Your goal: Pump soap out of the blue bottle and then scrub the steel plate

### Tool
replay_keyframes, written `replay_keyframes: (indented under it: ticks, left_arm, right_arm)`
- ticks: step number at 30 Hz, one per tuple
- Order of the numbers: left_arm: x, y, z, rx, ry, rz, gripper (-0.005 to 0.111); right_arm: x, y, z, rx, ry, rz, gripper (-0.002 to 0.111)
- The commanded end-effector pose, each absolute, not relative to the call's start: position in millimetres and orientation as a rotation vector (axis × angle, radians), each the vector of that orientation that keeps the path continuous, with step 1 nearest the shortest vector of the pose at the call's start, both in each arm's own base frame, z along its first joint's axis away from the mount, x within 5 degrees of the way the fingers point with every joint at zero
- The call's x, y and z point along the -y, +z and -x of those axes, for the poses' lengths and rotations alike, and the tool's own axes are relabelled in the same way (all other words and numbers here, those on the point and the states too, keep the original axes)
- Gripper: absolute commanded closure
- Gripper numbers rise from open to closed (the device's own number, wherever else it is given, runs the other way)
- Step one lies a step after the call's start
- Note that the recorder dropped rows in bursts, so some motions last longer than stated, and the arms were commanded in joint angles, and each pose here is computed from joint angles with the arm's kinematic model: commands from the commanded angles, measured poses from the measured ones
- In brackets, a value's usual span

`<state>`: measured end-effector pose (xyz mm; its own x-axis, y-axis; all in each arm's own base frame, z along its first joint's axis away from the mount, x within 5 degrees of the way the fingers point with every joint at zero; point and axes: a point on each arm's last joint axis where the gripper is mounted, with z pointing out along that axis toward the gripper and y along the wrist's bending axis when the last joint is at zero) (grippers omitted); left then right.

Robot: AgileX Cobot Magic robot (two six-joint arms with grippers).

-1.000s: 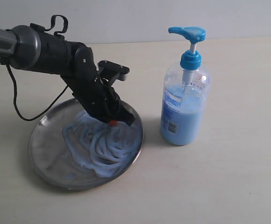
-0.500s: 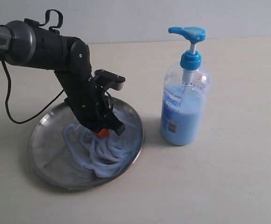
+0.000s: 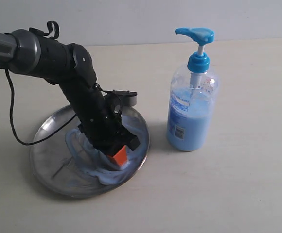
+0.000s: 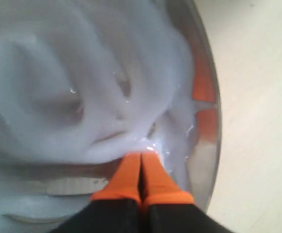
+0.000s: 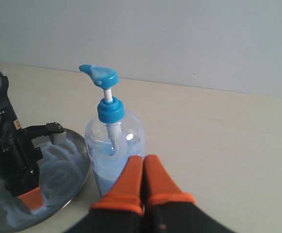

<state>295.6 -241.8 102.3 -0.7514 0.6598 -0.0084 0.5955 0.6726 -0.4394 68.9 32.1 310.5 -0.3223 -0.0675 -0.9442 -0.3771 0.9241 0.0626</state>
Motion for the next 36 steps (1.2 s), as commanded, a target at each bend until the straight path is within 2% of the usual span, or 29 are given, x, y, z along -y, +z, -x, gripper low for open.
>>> replay_keyframes:
  ticks: [1,17,30,36]
  left_arm:
    - [245,88,-296,2.768,0.649,1.011,0.107]
    - [249,86,-318,3.034,0.637,1.004,0.107]
    - [238,82,-322,3.065,0.419,1.04,0.107]
    - [235,81,-318,3.005,0.377,1.074,0.107]
  right_arm:
    - [-32,309,-69,-1.874,0.314,0.325,0.108]
    - [-32,309,-69,-1.874,0.314,0.325,0.108]
    - [-32,309,-69,-1.874,0.314,0.325,0.108]
    - [-32,309,-69,-1.874,0.314,0.325,0.108]
